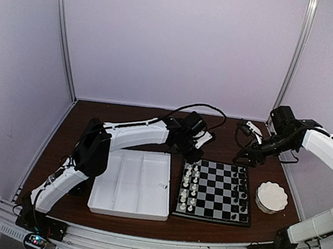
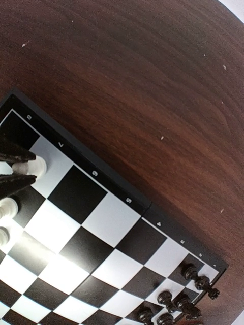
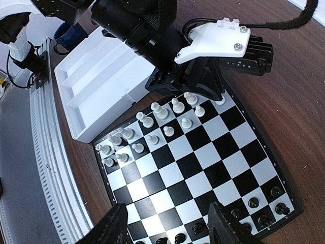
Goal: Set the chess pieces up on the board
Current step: Place the pawn on a2, then pick up the rook from the storage box.
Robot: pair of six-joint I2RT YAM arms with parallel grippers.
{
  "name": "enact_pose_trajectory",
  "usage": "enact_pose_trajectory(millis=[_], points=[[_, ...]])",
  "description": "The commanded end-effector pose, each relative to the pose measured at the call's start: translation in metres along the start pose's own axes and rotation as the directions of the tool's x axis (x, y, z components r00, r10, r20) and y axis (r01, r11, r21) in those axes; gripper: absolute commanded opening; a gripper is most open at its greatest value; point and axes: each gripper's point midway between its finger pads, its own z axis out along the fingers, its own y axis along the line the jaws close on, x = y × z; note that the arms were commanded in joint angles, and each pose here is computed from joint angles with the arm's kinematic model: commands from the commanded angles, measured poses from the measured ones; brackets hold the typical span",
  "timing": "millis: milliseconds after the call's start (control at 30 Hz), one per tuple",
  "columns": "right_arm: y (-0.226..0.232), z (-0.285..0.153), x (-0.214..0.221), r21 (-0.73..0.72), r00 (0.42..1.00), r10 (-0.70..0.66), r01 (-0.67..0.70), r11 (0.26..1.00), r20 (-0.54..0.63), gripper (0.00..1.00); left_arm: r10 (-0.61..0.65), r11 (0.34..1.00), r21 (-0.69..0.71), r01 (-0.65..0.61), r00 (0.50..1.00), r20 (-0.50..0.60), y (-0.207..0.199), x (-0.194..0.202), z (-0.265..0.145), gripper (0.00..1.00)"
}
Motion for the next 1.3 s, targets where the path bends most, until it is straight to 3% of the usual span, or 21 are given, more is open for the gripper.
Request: enact_pose_trajectory(millis=[0, 300, 533, 700, 800, 933, 1067, 1267], points=[[0.001, 0.001, 0.000, -0.016, 1.000, -0.009, 0.009, 1.000, 0.002, 0.57, -0.010, 1.000, 0.004, 0.010, 0.999, 0.035, 0.003, -0.009, 0.002, 0.16], [0.001, 0.001, 0.000, -0.016, 1.000, -0.009, 0.009, 1.000, 0.002, 0.57, -0.001, 1.000, -0.021, 0.002, 0.998, 0.069, 0.006, -0.023, -0.013, 0.28], [-0.001, 0.004, 0.005, -0.012, 1.000, -0.016, 0.015, 1.000, -0.017, 0.57, 0.014, 0.984, -0.175, 0.017, 0.984, 0.178, 0.024, -0.058, -0.114, 0.33], [-0.002, 0.007, 0.006, -0.025, 0.999, -0.018, 0.018, 1.000, -0.029, 0.56, -0.041, 0.985, -0.163, 0.056, 0.994, 0.096, 0.020, -0.004, -0.158, 0.33], [0.000, 0.008, 0.004, -0.028, 0.999, -0.037, 0.036, 0.999, -0.037, 0.54, -0.161, 0.968, -0.188, 0.164, 0.987, 0.027, 0.022, 0.032, -0.174, 0.33], [0.004, 0.019, 0.005, 0.009, 0.986, -0.123, 0.125, 0.992, -0.112, 0.52, -0.362, 0.913, -0.202, 0.356, 0.932, 0.005, 0.021, 0.073, -0.180, 0.33], [0.022, 0.040, 0.000, -0.007, 0.950, -0.228, 0.232, 0.973, -0.211, 0.48, -0.452, 0.863, -0.236, 0.447, 0.891, 0.033, 0.028, 0.093, -0.190, 0.33], [0.074, 0.081, -0.019, -0.094, 0.849, -0.413, 0.405, 0.909, -0.330, 0.46, -0.547, 0.787, -0.262, 0.559, 0.828, 0.126, 0.059, 0.110, -0.217, 0.34]])
